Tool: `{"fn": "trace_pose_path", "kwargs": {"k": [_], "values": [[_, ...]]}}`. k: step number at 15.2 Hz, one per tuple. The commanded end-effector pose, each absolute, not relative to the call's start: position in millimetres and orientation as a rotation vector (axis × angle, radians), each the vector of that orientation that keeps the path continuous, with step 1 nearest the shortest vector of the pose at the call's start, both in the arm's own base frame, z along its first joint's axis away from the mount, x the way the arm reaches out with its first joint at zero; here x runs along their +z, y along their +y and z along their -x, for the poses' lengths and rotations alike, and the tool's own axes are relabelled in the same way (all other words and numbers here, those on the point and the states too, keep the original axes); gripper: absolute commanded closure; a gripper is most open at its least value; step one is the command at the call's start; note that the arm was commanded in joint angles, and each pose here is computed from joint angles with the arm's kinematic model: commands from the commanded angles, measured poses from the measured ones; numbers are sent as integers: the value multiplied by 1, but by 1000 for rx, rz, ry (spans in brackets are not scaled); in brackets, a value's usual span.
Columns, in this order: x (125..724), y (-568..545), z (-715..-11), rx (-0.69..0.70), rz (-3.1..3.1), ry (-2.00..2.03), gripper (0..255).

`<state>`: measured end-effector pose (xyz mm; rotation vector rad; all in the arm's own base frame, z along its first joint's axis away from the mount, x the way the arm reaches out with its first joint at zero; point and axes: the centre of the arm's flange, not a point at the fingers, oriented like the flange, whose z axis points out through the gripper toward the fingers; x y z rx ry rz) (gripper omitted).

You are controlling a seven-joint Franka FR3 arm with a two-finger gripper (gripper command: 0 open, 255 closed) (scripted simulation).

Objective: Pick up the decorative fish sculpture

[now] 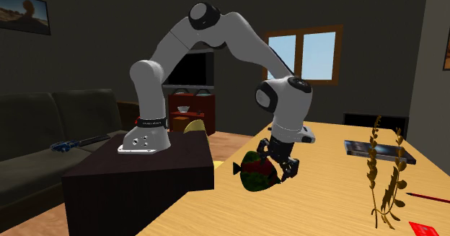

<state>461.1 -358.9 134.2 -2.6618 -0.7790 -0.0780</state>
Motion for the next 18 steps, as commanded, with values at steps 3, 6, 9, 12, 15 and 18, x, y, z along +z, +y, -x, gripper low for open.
{"fn": "trace_pose_path", "kwargs": {"k": [3, 6, 9, 12, 15, 18], "values": [[128, -359, -461, -78, 2662, -779, 255], [129, -359, -461, -78, 2662, -779, 255], [129, -359, -461, -78, 2662, -779, 255], [128, -359, -462, -78, 2662, -779, 255], [143, -359, -462, -78, 2662, -779, 255], [159, -359, -462, -78, 2662, -779, 255]]}}
